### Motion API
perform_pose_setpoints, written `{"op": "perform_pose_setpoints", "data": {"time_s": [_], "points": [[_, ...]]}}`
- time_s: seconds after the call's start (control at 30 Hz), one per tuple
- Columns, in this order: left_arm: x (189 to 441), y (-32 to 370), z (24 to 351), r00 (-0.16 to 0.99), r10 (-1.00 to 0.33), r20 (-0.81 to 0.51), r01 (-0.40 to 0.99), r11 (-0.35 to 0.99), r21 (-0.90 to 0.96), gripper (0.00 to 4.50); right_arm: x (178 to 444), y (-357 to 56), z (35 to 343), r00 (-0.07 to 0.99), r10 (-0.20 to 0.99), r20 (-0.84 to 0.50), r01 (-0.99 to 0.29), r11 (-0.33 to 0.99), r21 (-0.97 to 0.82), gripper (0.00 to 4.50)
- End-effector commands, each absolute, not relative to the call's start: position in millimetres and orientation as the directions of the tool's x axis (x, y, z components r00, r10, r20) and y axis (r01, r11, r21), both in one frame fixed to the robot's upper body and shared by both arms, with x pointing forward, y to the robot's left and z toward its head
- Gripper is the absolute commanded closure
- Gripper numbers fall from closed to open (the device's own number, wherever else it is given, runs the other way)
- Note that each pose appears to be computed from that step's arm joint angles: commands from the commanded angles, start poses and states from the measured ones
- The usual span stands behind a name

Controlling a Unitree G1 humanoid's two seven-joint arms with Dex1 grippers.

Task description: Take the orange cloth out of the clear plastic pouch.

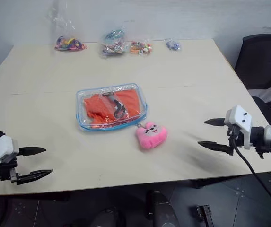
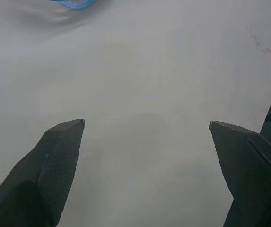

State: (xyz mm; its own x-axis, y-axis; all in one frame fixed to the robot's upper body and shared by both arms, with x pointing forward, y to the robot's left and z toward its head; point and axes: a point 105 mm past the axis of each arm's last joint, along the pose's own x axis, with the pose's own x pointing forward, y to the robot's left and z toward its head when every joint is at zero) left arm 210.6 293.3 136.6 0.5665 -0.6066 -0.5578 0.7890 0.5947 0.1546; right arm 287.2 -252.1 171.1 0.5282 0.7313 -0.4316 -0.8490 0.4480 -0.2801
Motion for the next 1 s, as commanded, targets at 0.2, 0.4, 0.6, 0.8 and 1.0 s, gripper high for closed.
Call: {"op": "perform_pose_setpoints", "data": {"time_s": [0.2, 0.4, 0.6, 0.8, 1.0], "points": [[212, 292, 135, 0.568, -0.599, -0.564, 0.796, 0.575, 0.191, 0.02, 288, -248, 183, 0.562, 0.729, -0.389, -0.825, 0.462, -0.326, 0.0], [211, 291, 134, 0.56, -0.611, -0.56, 0.801, 0.573, 0.176, 0.02, 288, -246, 183, 0.576, 0.721, -0.385, -0.815, 0.472, -0.335, 0.0], [211, 289, 133, 0.557, -0.622, -0.551, 0.798, 0.585, 0.146, 0.02, 291, -246, 183, 0.587, 0.717, -0.375, -0.808, 0.496, -0.317, 0.0], [209, 286, 132, 0.546, -0.63, -0.552, 0.802, 0.583, 0.128, 0.02, 292, -242, 182, 0.586, 0.721, -0.37, -0.809, 0.503, -0.304, 0.0], [214, 289, 134, 0.577, -0.611, -0.542, 0.784, 0.601, 0.158, 0.02, 294, -238, 183, 0.594, 0.723, -0.352, -0.802, 0.503, -0.321, 0.0]]}}
